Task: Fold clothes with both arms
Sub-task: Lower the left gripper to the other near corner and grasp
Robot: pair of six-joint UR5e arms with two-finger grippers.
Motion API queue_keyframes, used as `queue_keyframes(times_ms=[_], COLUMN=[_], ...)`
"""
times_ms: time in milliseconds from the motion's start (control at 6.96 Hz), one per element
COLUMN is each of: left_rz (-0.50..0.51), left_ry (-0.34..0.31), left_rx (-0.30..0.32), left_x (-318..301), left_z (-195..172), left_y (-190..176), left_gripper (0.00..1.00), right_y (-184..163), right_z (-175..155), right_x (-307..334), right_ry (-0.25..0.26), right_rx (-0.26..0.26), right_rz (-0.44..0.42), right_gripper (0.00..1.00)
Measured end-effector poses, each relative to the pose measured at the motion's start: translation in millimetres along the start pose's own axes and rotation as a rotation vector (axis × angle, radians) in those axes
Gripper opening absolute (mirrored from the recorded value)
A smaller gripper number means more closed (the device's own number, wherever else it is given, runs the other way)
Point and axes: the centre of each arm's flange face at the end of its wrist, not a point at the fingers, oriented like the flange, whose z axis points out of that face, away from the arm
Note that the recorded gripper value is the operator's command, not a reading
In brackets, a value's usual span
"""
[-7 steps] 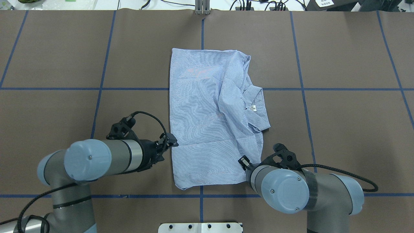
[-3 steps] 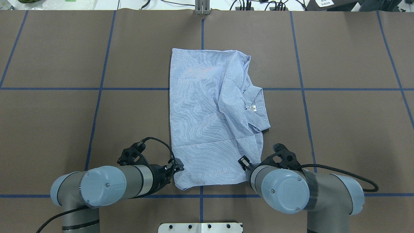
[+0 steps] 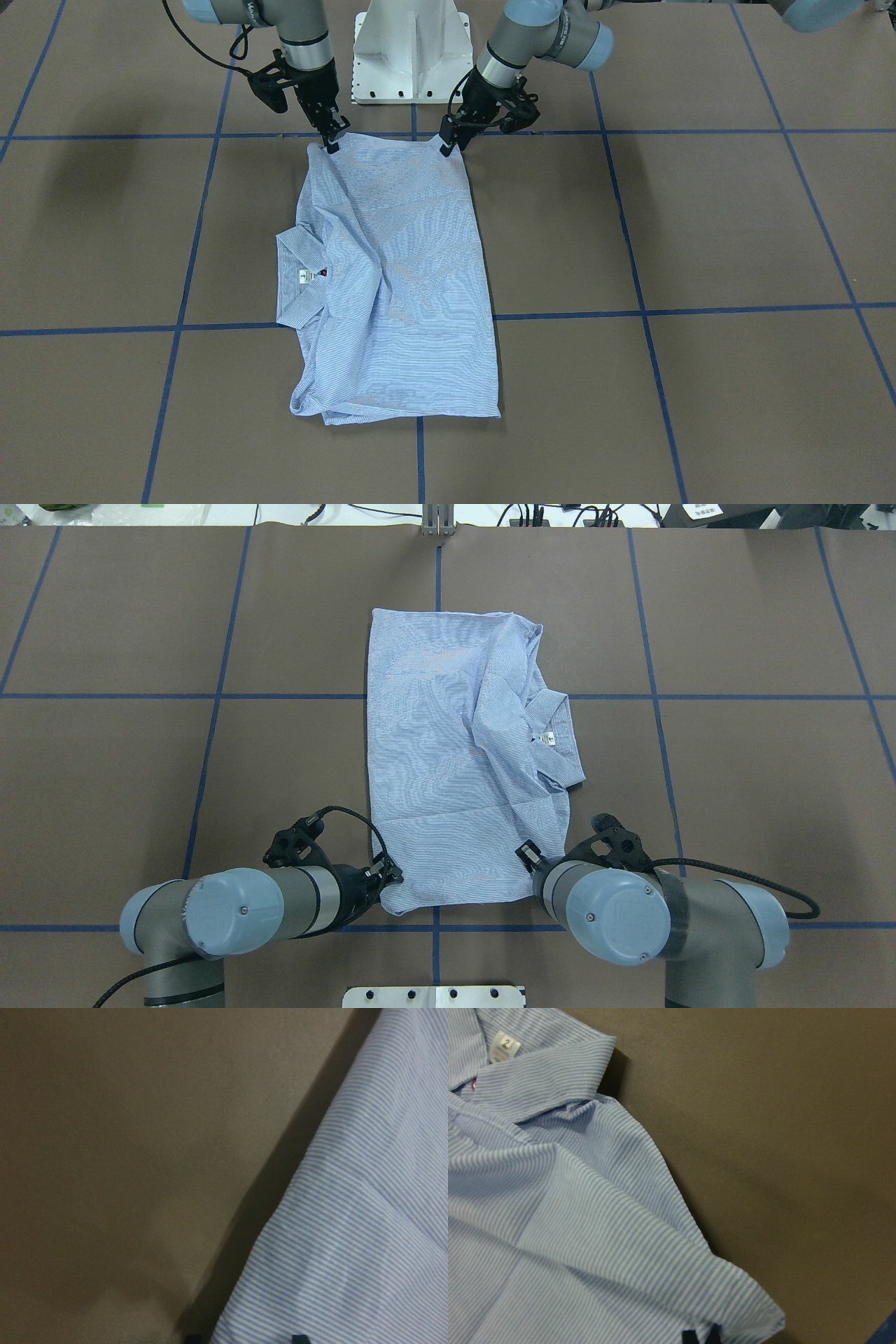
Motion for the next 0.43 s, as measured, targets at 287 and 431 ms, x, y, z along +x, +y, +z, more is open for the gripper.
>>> queue_keyframes(times_ms=[287, 431], left_rz=[0.001, 0.0], left_ry=[0.014, 0.041], left_rx=[-0.008, -0.024], left_x=[4.3, 9.3], left_z=[-7.7, -27.5], left_y=[1.9, 2.6], left_gripper=[0.0, 0.0], right_y=[0.1, -0.3], right_z=[-1.0, -6.9], right_x=[-0.2, -0.7], right_ry=[-0.001, -0.006], right_rx=[-0.001, -0.007], right_rz=[0.001, 0.002], right_gripper=[0.0, 0.0])
